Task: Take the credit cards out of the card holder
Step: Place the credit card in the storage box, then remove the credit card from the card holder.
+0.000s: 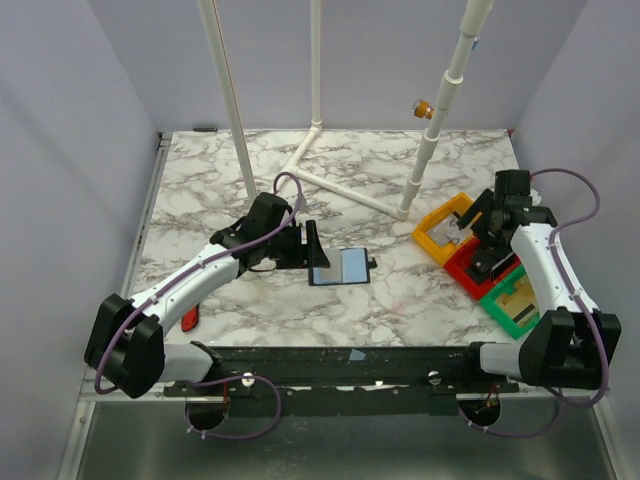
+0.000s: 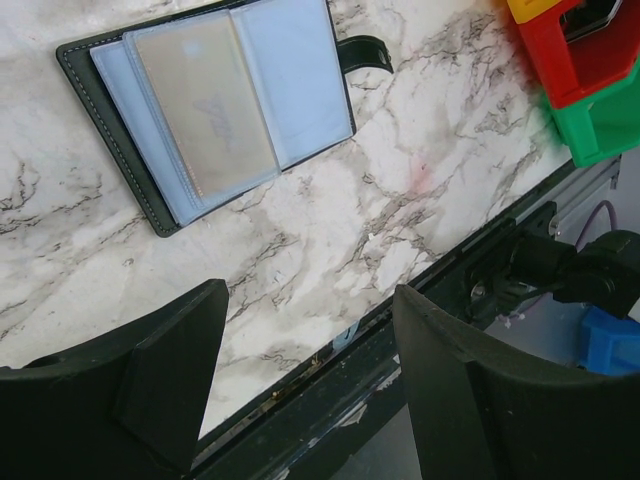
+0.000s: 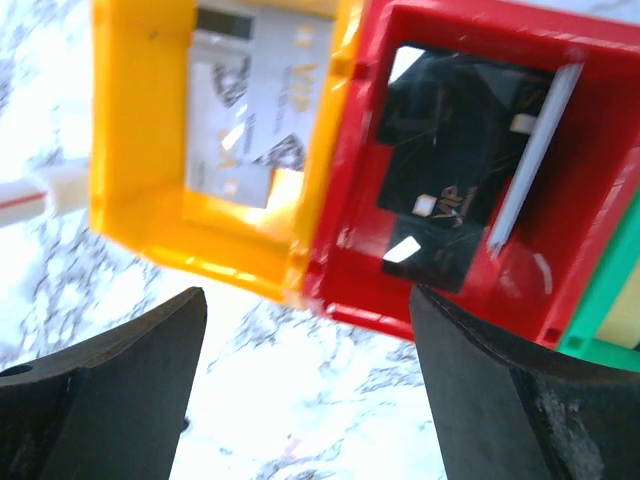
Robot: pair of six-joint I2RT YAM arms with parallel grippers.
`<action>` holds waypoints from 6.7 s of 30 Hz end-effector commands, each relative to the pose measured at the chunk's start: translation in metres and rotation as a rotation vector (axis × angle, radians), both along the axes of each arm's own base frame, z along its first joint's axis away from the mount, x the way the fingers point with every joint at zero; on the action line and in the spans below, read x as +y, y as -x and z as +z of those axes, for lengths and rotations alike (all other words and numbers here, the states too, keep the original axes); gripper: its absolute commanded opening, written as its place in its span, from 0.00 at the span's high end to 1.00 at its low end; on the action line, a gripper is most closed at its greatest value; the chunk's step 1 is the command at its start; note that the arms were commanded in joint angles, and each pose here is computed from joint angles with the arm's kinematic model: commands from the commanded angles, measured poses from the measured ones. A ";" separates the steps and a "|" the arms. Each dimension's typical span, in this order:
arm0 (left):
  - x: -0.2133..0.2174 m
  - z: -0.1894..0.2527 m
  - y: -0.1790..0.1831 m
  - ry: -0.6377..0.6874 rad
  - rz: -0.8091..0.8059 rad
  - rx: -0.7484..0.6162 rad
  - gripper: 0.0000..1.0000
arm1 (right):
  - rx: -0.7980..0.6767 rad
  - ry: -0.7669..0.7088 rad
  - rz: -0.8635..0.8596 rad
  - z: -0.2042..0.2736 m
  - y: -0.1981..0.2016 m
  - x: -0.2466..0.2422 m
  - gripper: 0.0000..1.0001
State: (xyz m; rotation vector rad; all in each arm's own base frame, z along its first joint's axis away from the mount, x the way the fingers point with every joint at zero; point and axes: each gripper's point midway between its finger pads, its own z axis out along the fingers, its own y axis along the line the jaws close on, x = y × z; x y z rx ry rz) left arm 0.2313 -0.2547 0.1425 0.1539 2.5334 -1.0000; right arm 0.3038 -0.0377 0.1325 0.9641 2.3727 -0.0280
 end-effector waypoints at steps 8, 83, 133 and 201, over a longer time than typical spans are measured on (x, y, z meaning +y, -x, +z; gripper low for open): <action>0.002 -0.027 -0.015 -0.046 0.067 0.066 0.40 | -0.129 -0.158 0.225 0.010 -0.010 0.084 0.14; -0.021 -0.109 -0.064 -0.223 0.133 0.222 1.00 | 0.005 -0.330 0.718 -0.086 0.006 0.301 0.14; -0.052 -0.112 -0.060 -0.194 0.076 0.250 1.00 | -0.022 -0.034 0.799 -0.085 0.020 0.326 0.40; -0.056 -0.098 -0.063 -0.203 0.059 0.211 1.00 | -0.056 -0.176 0.743 -0.081 0.021 0.324 0.75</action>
